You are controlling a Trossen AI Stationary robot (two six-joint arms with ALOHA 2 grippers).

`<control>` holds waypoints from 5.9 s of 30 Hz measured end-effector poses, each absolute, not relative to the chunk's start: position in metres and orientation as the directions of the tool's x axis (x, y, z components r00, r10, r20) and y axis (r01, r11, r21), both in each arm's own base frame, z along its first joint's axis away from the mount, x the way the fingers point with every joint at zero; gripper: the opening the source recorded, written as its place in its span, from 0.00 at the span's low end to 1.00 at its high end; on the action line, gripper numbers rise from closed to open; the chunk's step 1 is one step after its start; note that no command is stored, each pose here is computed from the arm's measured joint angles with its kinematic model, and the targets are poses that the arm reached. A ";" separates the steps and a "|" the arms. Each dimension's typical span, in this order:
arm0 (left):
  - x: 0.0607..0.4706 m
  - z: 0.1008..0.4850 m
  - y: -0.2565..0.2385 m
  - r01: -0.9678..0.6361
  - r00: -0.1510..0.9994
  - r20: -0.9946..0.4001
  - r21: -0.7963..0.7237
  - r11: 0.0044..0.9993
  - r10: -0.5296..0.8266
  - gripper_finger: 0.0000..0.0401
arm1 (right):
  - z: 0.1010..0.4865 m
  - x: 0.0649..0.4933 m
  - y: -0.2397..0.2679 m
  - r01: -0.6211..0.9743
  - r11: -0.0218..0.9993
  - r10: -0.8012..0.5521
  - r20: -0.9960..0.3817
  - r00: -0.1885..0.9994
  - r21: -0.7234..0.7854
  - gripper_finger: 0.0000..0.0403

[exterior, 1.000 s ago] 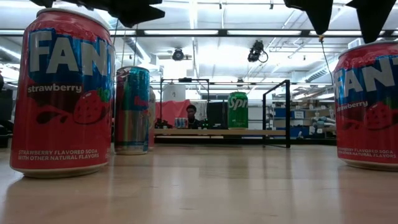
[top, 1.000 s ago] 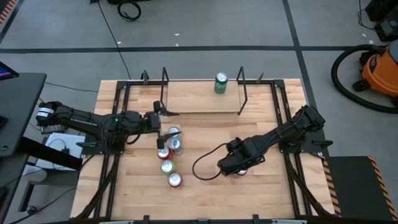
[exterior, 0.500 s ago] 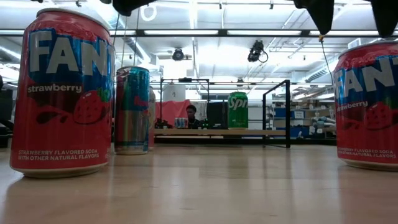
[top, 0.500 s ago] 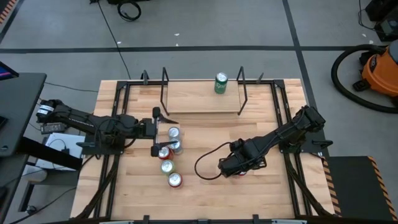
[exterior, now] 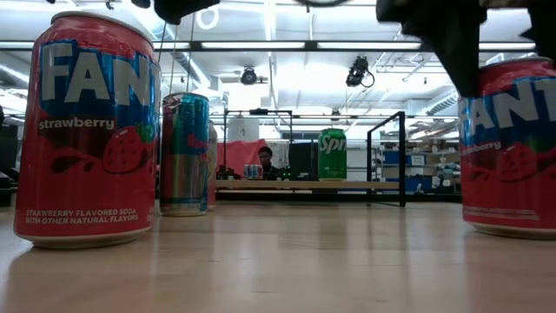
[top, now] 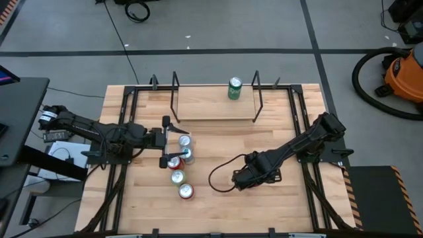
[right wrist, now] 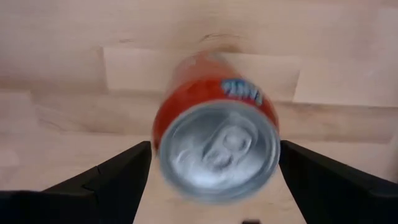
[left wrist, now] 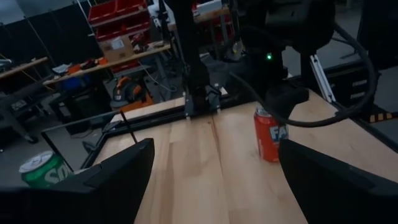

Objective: Place canned beverage on shelf
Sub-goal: Put the right red soda can on the shelf

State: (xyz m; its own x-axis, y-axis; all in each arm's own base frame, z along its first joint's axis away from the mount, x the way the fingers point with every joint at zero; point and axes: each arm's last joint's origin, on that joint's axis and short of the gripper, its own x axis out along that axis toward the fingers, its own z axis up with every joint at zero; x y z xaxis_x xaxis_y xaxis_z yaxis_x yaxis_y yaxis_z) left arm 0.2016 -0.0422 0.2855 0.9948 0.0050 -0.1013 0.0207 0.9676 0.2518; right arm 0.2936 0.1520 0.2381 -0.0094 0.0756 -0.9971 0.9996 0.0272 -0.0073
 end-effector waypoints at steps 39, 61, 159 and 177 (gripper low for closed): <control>0.201 0.282 -0.042 0.027 0.990 -0.142 0.236 0.971 0.007 0.88 | 0.184 0.298 0.142 0.987 0.160 0.154 -0.987 -0.047 -0.022 0.89; 0.201 0.282 -0.042 0.026 0.990 -0.142 0.229 0.973 0.007 0.88 | 0.191 0.302 0.137 0.967 0.253 0.165 -0.984 -0.062 -0.019 0.80; 0.197 0.279 -0.035 -0.133 0.936 -0.278 0.287 0.949 0.215 0.88 | 0.271 0.381 -0.171 0.807 0.586 -0.071 -0.996 -0.048 -0.081 0.81; 0.196 0.274 -0.035 -0.144 0.920 -0.325 0.236 0.961 0.218 0.88 | 0.265 0.376 -0.190 0.807 0.583 -0.052 -0.995 -0.086 -0.100 0.81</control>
State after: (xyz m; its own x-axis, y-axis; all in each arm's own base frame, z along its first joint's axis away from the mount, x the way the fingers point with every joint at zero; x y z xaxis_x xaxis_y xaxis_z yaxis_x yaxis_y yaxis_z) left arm 0.1957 -0.0350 0.2743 0.9202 0.2178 -0.3254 -0.1441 0.9610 0.2360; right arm 0.3764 -0.1896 0.2649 -0.0859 -0.0524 -0.9949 0.8065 0.5826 -0.1003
